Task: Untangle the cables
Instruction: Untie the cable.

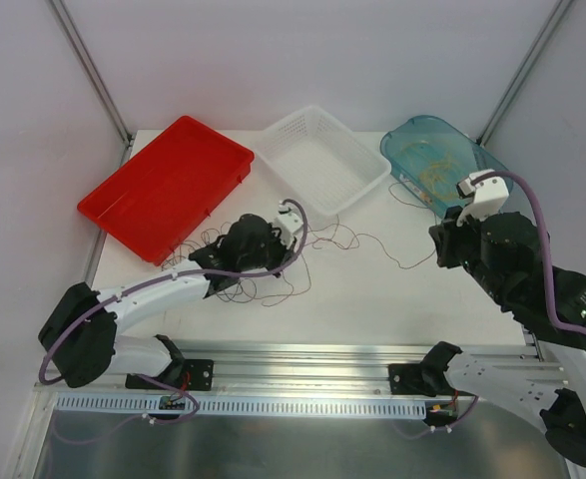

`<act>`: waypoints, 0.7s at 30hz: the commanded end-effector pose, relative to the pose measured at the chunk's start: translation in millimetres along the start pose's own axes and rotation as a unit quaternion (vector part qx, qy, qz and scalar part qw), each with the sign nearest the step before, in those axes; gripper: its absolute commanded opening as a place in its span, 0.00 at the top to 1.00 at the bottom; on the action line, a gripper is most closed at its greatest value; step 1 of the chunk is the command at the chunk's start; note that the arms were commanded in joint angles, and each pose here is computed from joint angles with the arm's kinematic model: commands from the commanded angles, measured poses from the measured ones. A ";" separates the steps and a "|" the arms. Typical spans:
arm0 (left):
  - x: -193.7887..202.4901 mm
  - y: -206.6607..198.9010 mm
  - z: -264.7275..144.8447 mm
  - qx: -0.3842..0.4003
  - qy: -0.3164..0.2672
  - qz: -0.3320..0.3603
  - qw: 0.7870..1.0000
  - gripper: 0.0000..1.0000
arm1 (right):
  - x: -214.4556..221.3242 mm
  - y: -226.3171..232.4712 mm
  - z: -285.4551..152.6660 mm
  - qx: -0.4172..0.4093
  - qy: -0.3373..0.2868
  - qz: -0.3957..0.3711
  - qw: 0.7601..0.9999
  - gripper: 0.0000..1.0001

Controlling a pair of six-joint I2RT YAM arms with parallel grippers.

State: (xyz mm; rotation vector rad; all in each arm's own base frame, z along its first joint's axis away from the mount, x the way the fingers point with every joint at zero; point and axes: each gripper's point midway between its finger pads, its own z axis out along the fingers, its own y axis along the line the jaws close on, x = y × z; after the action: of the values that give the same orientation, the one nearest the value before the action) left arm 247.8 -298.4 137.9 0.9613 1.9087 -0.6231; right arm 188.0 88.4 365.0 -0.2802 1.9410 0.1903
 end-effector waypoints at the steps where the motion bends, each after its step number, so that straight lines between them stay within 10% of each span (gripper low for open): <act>1: 29.3 42.7 -15.6 -0.091 0.028 -0.113 0.989 1.00 | 6.0 -38.7 -14.2 0.083 0.003 -0.026 0.996 0.99; 21: 120.5 147.2 -96.5 -0.311 0.088 -0.392 0.861 1.00 | -24.2 -81.6 -76.8 0.122 -0.084 0.003 0.989 0.99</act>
State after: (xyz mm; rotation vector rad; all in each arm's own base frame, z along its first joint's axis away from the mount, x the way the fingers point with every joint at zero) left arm 285.7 -104.0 69.8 -0.1319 2.4296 -0.2872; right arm 159.1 3.7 405.2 -0.1051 1.8117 -0.0146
